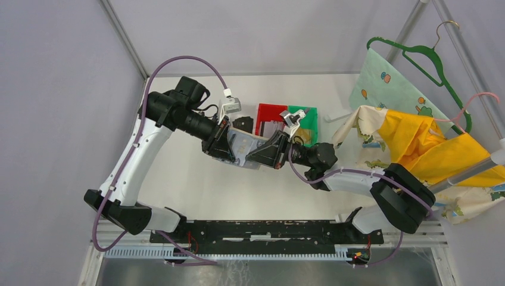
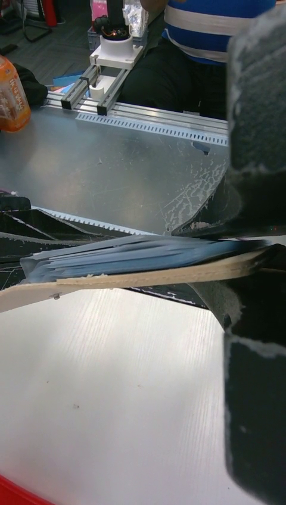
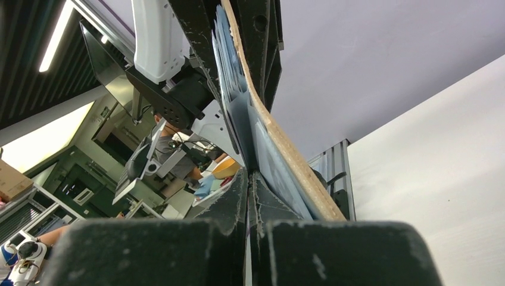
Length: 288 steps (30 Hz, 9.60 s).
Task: Take the credit cards out of the card holder
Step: Remove the credit card from the card holder, then place the credit card in the storage box, then remove the credit card from the card holder.
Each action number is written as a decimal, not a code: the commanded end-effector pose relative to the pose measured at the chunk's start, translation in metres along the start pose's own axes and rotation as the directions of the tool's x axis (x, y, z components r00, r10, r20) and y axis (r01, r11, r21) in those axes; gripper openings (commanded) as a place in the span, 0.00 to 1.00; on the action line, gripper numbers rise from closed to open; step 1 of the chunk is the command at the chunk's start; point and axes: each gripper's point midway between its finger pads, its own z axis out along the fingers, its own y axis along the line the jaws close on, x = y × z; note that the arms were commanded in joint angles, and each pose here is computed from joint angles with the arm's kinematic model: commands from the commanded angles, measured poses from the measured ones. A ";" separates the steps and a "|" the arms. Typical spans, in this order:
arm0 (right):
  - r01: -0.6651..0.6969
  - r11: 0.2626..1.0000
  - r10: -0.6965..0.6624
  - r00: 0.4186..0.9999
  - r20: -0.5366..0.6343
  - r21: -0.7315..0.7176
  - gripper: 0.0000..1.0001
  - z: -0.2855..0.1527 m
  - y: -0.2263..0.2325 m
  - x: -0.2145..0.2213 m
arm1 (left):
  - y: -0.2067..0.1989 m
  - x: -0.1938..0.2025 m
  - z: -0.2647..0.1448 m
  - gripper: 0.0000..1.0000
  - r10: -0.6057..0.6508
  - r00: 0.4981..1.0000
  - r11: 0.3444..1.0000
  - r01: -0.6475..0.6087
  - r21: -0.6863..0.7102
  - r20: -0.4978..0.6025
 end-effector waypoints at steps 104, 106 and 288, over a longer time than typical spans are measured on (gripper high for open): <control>0.383 0.398 -0.169 0.924 -0.344 0.834 0.46 -0.122 -0.269 -0.121 | 0.009 -0.035 -0.038 0.05 0.148 0.985 0.959 -0.121 -0.258 0.090; 0.414 0.376 -0.202 0.910 -0.363 0.829 0.47 -0.115 -0.256 -0.133 | 0.009 -0.036 -0.038 0.05 0.151 0.984 0.959 -0.123 -0.257 0.092; 0.502 0.862 -0.392 0.746 -0.538 0.069 0.00 -0.016 -0.001 0.000 | -0.031 0.003 0.015 0.42 0.216 0.959 0.945 -0.253 0.209 0.183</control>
